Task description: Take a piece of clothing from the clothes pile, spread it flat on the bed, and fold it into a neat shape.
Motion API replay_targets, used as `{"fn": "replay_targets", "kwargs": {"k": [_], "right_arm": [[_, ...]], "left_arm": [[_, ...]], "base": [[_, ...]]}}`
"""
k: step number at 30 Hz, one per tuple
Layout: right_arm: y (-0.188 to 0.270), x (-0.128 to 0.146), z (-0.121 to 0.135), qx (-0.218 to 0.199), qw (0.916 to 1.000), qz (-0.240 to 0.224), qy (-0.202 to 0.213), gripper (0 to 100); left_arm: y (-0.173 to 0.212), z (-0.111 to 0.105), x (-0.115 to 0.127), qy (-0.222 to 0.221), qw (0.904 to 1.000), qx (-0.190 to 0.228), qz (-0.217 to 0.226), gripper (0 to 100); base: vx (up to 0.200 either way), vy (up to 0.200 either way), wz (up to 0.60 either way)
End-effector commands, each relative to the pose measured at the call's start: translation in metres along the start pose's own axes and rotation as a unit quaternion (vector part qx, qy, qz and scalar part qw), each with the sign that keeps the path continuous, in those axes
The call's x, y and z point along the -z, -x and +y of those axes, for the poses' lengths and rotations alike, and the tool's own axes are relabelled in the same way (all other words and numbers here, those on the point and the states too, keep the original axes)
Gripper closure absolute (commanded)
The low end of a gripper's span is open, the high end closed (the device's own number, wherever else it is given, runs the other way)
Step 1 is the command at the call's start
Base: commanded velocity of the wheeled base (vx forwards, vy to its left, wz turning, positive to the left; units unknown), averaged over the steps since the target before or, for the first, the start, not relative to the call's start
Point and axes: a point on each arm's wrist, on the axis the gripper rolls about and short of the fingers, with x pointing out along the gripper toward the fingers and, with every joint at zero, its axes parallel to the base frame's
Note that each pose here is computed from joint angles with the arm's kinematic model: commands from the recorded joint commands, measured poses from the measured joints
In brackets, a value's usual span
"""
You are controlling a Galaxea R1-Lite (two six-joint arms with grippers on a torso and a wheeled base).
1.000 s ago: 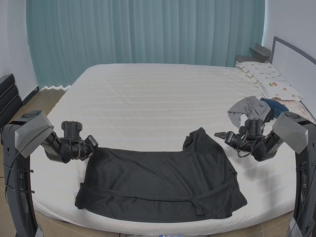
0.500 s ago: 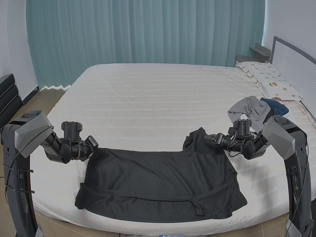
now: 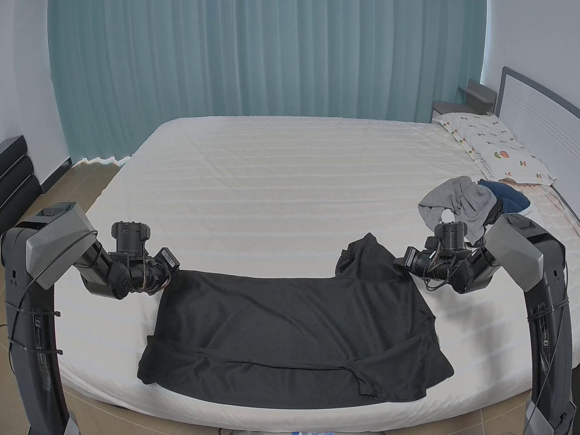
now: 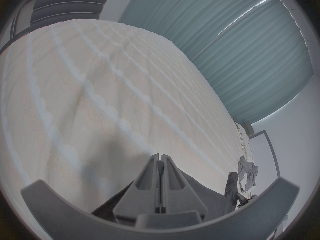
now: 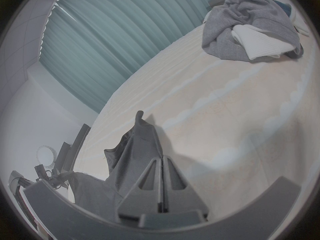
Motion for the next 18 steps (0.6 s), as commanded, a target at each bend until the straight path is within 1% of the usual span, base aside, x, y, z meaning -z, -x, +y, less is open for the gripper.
{"fn": "replay_targets", "kwargs": {"k": [1,3,4,6,8,11,13,17,18], "right_arm": [[0.015,-0.012,0.004,-0.011,0.9999,-0.008,-0.002,100],[0.017,-0.014,0.005,-0.014,0.9998,-0.014,-0.001,100],[0.023,-0.021,0.006,-0.017,0.9995,-0.025,-0.001,100],[0.029,-0.025,0.007,-0.02,0.9992,-0.034,-0.008,100],[0.032,-0.025,0.009,-0.023,0.999,-0.037,-0.013,100],[0.04,-0.028,0.011,-0.036,0.9975,-0.059,-0.017,100],[0.044,-0.026,0.01,-0.038,0.9972,-0.061,-0.019,100],[0.05,-0.028,0.014,-0.048,0.9963,-0.07,-0.015,100],[0.053,-0.027,0.014,-0.049,0.9961,-0.069,-0.026,100]], "left_arm": [[0.003,-0.003,-0.004,-0.001,1.0,0.004,-0.006,100],[0.004,-0.004,-0.006,-0.001,0.9999,0.006,-0.009,100],[0.005,-0.005,-0.008,-0.001,0.9999,0.007,-0.012,100],[0.007,-0.007,-0.009,-0.002,0.9998,0.009,-0.015,100],[0.009,-0.009,-0.01,-0.004,0.9998,0.012,-0.017,100],[0.016,-0.011,-0.017,-0.003,0.9995,0.016,-0.027,100],[0.022,-0.012,-0.021,-0.001,0.9993,0.017,-0.032,100],[0.028,-0.007,-0.027,0.003,0.9991,0.012,-0.04,100],[0.03,-0.004,-0.027,0.005,0.9992,0.008,-0.038,100]], "base": [[0.0,0.0,0.0],[0.0,0.0,0.0],[0.0,0.0,0.0],[0.0,0.0,0.0],[0.0,0.0,0.0],[0.0,0.0,0.0],[0.0,0.0,0.0],[0.0,0.0,0.0],[0.0,0.0,0.0]]}}
